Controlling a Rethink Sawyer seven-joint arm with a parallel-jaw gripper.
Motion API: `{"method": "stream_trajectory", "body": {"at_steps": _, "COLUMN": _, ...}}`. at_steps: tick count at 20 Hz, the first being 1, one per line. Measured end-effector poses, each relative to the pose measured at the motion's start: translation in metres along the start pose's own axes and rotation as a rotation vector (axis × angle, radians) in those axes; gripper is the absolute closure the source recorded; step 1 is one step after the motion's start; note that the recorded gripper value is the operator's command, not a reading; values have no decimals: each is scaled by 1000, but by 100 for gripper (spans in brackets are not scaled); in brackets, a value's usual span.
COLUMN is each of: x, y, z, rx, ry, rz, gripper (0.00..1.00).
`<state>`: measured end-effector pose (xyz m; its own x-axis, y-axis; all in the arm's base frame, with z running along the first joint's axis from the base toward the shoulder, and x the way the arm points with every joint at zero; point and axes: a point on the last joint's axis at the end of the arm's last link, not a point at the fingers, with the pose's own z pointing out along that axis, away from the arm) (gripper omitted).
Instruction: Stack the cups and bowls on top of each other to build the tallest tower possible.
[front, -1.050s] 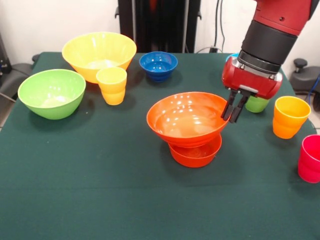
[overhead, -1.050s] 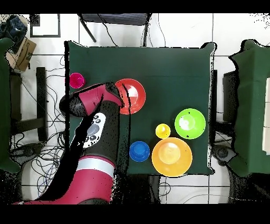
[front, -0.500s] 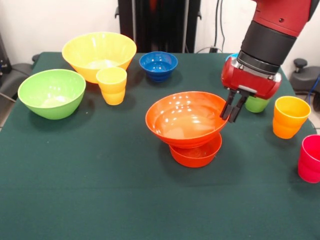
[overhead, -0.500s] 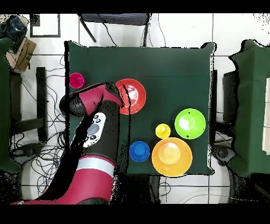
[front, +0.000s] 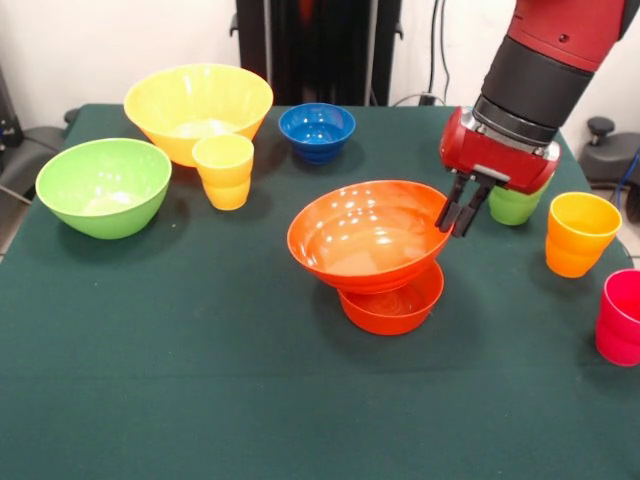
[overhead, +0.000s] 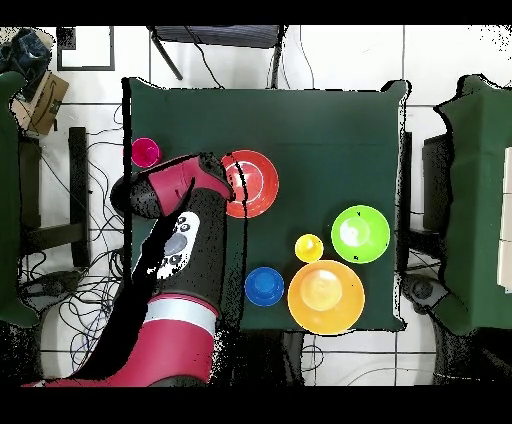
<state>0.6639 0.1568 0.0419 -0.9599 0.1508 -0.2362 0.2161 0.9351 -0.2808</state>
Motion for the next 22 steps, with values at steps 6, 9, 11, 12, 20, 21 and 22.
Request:
{"method": "stream_trajectory", "body": {"at_steps": 6, "x": -1, "y": -1, "z": -1, "rx": 6, "ry": 9, "rz": 1, "gripper": 100}}
{"method": "stream_trajectory", "body": {"at_steps": 9, "x": -1, "y": -1, "z": -2, "rx": 8, "ry": 11, "rz": 1, "gripper": 100}}
{"method": "stream_trajectory", "body": {"at_steps": 11, "x": -1, "y": 0, "z": -2, "rx": 10, "ry": 14, "rz": 1, "gripper": 100}}
{"method": "stream_trajectory", "body": {"at_steps": 12, "x": 0, "y": 0, "z": -2, "rx": 11, "ry": 16, "rz": 0, "gripper": 100}}
{"method": "stream_trajectory", "body": {"at_steps": 20, "x": -2, "y": 0, "z": -6, "rx": 31, "ry": 43, "rz": 0, "gripper": 100}}
{"method": "stream_trajectory", "body": {"at_steps": 21, "x": -3, "y": 1, "z": -7, "rx": 31, "ry": 42, "rz": 0, "gripper": 100}}
{"method": "stream_trajectory", "body": {"at_steps": 22, "x": -3, "y": 1, "z": -7, "rx": 31, "ry": 42, "rz": 0, "gripper": 100}}
